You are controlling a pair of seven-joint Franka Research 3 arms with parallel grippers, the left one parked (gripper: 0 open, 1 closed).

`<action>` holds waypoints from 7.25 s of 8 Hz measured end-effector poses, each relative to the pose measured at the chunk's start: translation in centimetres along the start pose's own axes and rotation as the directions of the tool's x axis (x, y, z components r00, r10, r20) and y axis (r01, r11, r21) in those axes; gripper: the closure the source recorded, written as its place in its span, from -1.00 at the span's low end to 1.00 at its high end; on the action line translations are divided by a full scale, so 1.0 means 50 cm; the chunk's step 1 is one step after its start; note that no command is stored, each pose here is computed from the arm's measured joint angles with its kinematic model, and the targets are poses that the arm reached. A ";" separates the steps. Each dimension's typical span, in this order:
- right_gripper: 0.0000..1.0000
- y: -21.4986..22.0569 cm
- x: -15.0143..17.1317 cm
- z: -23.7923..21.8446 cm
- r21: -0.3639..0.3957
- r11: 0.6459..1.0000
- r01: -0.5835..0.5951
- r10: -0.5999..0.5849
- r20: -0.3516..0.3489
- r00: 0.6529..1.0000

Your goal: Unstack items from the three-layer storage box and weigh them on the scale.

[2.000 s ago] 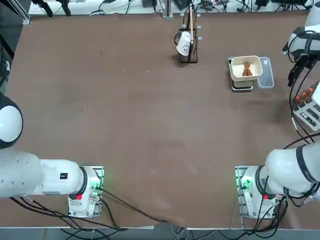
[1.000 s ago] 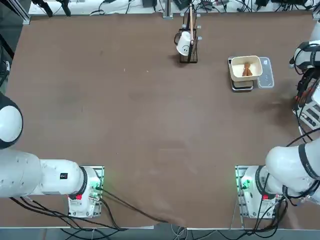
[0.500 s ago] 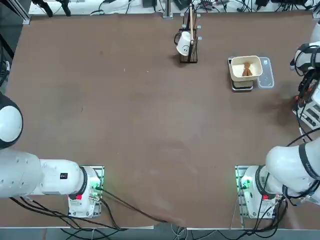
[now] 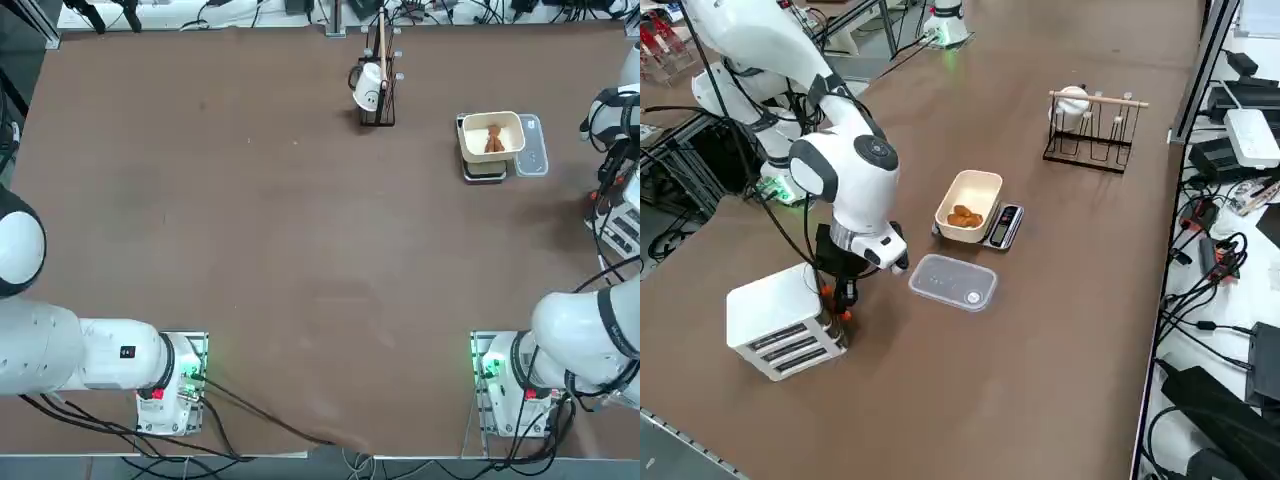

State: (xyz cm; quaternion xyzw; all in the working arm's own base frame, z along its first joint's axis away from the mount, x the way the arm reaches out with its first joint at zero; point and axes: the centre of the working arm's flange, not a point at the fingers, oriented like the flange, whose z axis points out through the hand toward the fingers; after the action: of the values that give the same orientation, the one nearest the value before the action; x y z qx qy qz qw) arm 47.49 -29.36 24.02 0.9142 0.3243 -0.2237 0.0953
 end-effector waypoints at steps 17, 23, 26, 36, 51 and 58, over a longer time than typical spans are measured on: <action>-0.19 -0.038 0.149 -0.127 -0.004 1.000 0.006 -0.007 -0.144 0.990; -0.36 -0.002 0.018 -0.158 0.101 0.993 -0.060 0.069 -0.087 0.994; -0.37 -0.008 0.018 -0.077 0.097 0.993 -0.065 0.078 -0.129 0.989; -0.03 -0.007 0.034 -0.023 0.060 0.996 -0.072 0.082 -0.195 0.977; -0.01 -0.208 0.330 -0.322 0.370 0.867 -0.333 0.423 -0.193 0.885; -0.94 -0.177 0.308 -0.338 0.339 0.879 -0.336 0.415 -0.193 0.889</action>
State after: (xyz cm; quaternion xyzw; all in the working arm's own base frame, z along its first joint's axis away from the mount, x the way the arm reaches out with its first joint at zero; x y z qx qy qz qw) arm 58.35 -8.66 31.40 0.9849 0.1118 -0.1248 -0.0443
